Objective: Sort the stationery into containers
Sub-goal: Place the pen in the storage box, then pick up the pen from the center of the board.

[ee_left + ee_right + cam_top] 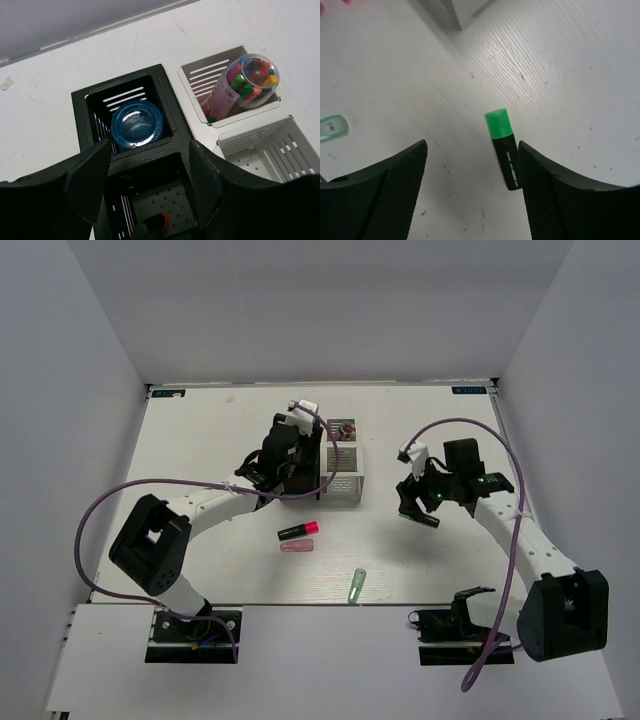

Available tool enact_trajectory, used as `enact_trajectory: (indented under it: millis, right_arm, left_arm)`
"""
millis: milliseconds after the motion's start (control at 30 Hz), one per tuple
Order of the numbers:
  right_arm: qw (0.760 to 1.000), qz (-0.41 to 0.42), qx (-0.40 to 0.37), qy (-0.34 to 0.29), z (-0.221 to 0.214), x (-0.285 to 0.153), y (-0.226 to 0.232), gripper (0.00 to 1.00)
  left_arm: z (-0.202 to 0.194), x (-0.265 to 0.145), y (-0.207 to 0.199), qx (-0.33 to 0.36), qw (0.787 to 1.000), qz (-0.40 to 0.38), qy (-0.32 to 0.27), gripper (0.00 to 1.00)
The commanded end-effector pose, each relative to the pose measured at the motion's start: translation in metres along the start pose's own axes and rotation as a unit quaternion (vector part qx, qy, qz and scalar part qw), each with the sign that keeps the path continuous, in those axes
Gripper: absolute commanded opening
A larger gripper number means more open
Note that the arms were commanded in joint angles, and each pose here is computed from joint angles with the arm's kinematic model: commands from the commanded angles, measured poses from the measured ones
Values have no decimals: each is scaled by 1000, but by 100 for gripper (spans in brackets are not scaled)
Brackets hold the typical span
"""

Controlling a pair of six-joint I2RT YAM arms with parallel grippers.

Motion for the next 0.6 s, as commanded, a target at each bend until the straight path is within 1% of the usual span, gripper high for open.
enact_trajectory:
  millis: [0, 67, 100, 133, 167, 200, 233, 267, 300, 333, 367, 400, 433, 500, 533, 567]
  right_arm:
    - [994, -26, -50, 93, -28, 0, -13, 75]
    - [991, -12, -59, 119, -37, 4, -12, 73]
    - [989, -2, -50, 136, -44, 9, -13, 71]
    - [989, 1, -54, 140, -44, 13, -14, 71]
    - [988, 6, -54, 147, -46, 15, -14, 71]
    - [985, 9, -52, 163, -51, 21, -15, 71]
    - [985, 11, -55, 166, -54, 24, -17, 71]
    - [984, 9, -57, 171, -56, 29, -18, 72]
    - [981, 2, -62, 185, -62, 33, -19, 72]
    - [981, -8, -67, 179, -61, 35, -24, 72]
    - [981, -12, -71, 179, -61, 40, -25, 72]
    - [980, -25, -75, 182, -63, 43, -29, 74]
    - [979, -24, -76, 188, -66, 46, -29, 74]
    - [978, -30, -82, 189, -66, 51, -32, 74]
    - [977, -26, -81, 198, -70, 55, -32, 74]
    - [976, -28, -85, 199, -70, 57, -33, 74]
  left_arm:
    - [28, -14, 3, -33, 999, 0, -33, 74]
    - [39, -22, 2, -35, 999, -5, -38, 58]
    - [45, -28, 1, -36, 998, -7, -44, 47]
    - [50, -32, 1, -38, 998, -10, -44, 30]
    - [51, -48, 2, -27, 999, -17, -22, 25]
    - [64, -57, -5, -25, 999, -33, -27, 23]
    - [64, -63, -5, -22, 999, -36, -17, 28]
    - [53, -74, -12, -12, 998, -53, 20, 38]
    - [55, -93, -9, -9, 998, -61, 34, 50]
    - [45, -103, -7, 0, 996, -63, 66, 61]
    - [47, -117, -12, -5, 995, -80, 68, 65]
    - [33, -129, -8, 2, 993, -80, 92, 68]
    - [29, -142, -4, 0, 992, -78, 102, 70]
    - [11, -161, 1, 3, 989, -80, 126, 73]
    - [-5, -170, 6, 3, 988, -74, 138, 73]
    - [-9, -182, 12, 3, 987, -72, 144, 73]
Point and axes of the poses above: each gripper's point midway between its finger pads, its own x axis out along the fingers, its own y axis along the line the jaws close on, z = x × y, the point moved 6 cm from there along -x, back along the fingers, and after that the axes turned 2 degrees about -x, right-handed, at the moved point
